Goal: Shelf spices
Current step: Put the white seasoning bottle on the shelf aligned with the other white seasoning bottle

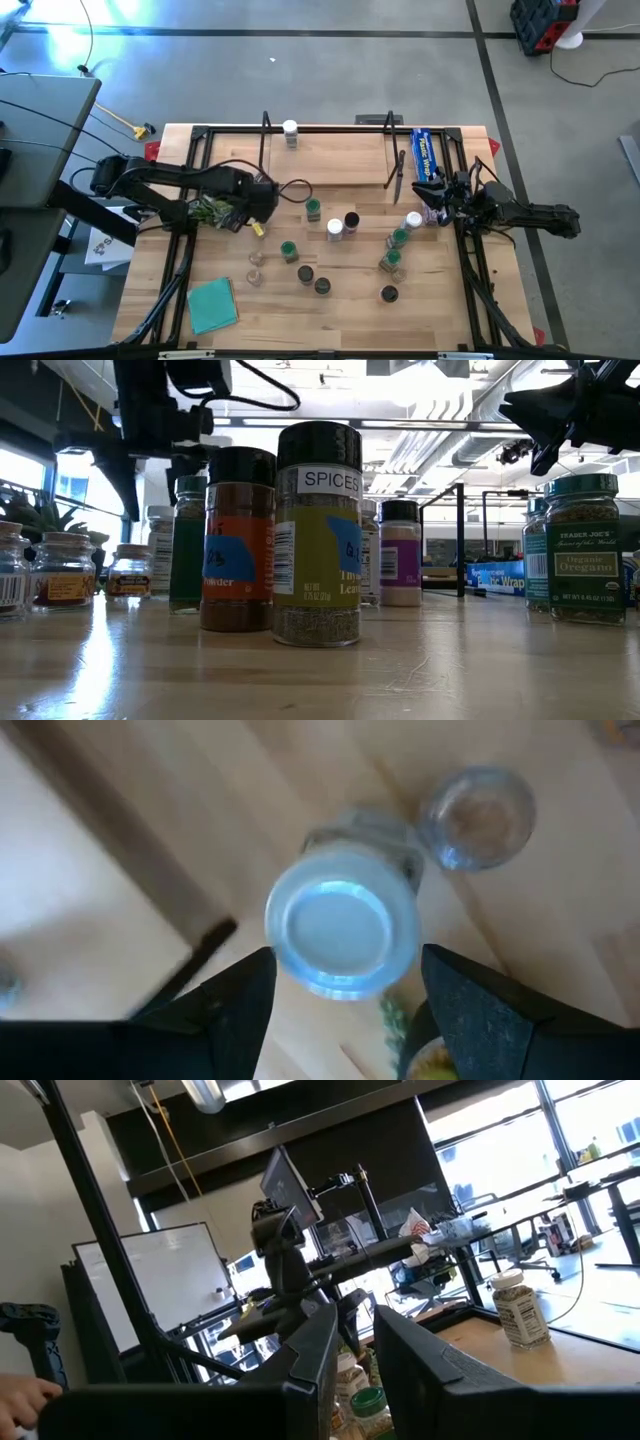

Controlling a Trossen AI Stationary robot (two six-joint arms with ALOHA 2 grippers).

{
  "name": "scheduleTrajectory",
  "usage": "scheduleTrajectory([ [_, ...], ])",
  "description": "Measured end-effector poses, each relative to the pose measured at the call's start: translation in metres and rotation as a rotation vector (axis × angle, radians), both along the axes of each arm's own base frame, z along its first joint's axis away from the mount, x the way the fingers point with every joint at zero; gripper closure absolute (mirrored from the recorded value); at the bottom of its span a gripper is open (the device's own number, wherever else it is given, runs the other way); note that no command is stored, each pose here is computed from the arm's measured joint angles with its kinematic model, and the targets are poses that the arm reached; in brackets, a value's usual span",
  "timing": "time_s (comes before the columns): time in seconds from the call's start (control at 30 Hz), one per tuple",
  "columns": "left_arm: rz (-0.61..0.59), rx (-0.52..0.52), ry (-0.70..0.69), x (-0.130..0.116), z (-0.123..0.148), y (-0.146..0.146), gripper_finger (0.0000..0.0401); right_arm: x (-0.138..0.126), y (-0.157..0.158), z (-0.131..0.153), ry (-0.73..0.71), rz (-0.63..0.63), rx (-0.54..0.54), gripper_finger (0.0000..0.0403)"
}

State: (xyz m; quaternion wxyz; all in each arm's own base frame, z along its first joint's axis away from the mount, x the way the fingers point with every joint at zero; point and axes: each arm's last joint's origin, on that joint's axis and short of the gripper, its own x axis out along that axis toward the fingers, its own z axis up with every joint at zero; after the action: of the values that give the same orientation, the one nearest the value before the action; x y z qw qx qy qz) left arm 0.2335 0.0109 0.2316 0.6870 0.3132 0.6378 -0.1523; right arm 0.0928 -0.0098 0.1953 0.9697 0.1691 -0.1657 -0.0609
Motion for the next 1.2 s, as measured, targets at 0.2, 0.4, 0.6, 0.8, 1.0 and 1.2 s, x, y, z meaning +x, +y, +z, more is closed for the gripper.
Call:
scheduleTrajectory([
  [0.2,-0.040,-0.035,-0.067,0.007,0.001,0.000,0.0156,0.000,0.000,0.000,0.000,0.000,0.000,0.0337],
  [0.4,-0.038,-0.087,-0.064,0.010,-0.002,-0.002,0.0156,0.000,0.000,0.000,0.000,-0.001,0.000,0.0337],
  [0.6,-0.008,-0.095,-0.049,0.016,-0.011,-0.001,0.0156,0.000,0.000,0.000,0.000,0.000,0.001,0.0337],
  [0.8,0.028,-0.102,-0.061,0.020,-0.013,-0.001,0.0170,0.000,0.000,0.000,0.000,0.001,0.003,0.0337],
  [1.0,0.143,-0.123,-0.082,0.020,-0.013,0.001,0.0205,0.000,0.000,0.000,0.000,0.000,0.002,0.0337],
  [1.2,0.289,-0.141,-0.150,0.027,0.001,0.010,0.0205,0.000,0.000,0.000,0.000,0.000,0.001,0.0337],
])
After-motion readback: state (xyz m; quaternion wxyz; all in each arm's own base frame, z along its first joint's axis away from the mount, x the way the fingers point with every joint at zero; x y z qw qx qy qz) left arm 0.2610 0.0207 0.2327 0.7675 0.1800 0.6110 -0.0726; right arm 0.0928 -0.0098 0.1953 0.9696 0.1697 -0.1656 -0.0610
